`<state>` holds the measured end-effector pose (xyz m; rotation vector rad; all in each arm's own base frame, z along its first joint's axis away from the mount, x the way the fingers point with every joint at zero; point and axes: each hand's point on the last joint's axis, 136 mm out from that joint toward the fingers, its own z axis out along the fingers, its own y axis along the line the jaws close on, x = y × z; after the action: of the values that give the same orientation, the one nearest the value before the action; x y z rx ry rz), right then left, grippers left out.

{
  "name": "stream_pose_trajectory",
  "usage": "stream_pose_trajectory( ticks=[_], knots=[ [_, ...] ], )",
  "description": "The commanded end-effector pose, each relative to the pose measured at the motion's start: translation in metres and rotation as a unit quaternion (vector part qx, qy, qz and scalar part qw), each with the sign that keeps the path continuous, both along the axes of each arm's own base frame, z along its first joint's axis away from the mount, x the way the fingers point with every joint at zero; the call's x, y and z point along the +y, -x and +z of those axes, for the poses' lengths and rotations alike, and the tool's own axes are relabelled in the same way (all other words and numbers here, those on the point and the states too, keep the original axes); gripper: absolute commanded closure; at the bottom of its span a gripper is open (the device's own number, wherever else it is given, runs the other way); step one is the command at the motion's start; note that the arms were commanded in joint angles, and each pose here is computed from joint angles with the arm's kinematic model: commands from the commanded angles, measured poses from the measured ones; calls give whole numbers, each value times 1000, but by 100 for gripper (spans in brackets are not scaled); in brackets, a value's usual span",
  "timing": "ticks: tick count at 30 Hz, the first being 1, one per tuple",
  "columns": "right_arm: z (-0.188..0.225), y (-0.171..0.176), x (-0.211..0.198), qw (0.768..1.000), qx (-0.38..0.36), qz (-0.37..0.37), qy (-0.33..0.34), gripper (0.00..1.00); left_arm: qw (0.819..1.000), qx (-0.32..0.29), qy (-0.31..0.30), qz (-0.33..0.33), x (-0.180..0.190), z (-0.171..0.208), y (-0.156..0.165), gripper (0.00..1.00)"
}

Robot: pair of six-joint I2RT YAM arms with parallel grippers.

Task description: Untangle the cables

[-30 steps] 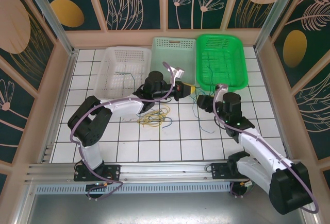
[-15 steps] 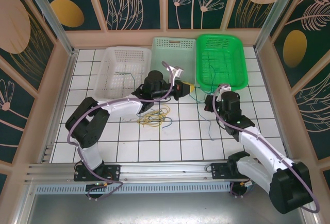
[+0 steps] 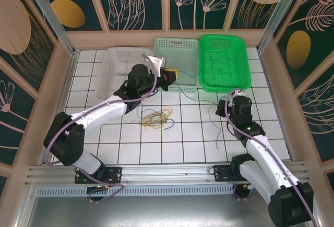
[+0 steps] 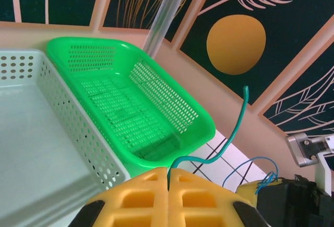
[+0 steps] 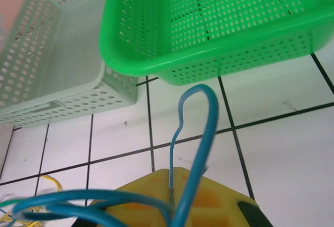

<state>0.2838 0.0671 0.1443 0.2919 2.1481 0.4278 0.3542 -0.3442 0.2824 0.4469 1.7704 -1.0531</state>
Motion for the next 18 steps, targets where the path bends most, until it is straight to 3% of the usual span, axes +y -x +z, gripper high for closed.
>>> stream_pose_trajectory(
  ticks=[1,8,14,18],
  knots=[
    [-13,8,-6,999,30,-15,-6,100,1000,-11,-23,13,10,-1,5,100],
    [-38,12,-34,994,76,-75,-3,100,997,-40,-22,62,42,22,9,100],
    [-48,10,-26,994,97,-53,-24,100,996,-56,-20,72,59,36,22,100],
    [-65,14,-12,991,131,-14,-34,89,998,-58,1,37,52,43,33,100]
  ],
)
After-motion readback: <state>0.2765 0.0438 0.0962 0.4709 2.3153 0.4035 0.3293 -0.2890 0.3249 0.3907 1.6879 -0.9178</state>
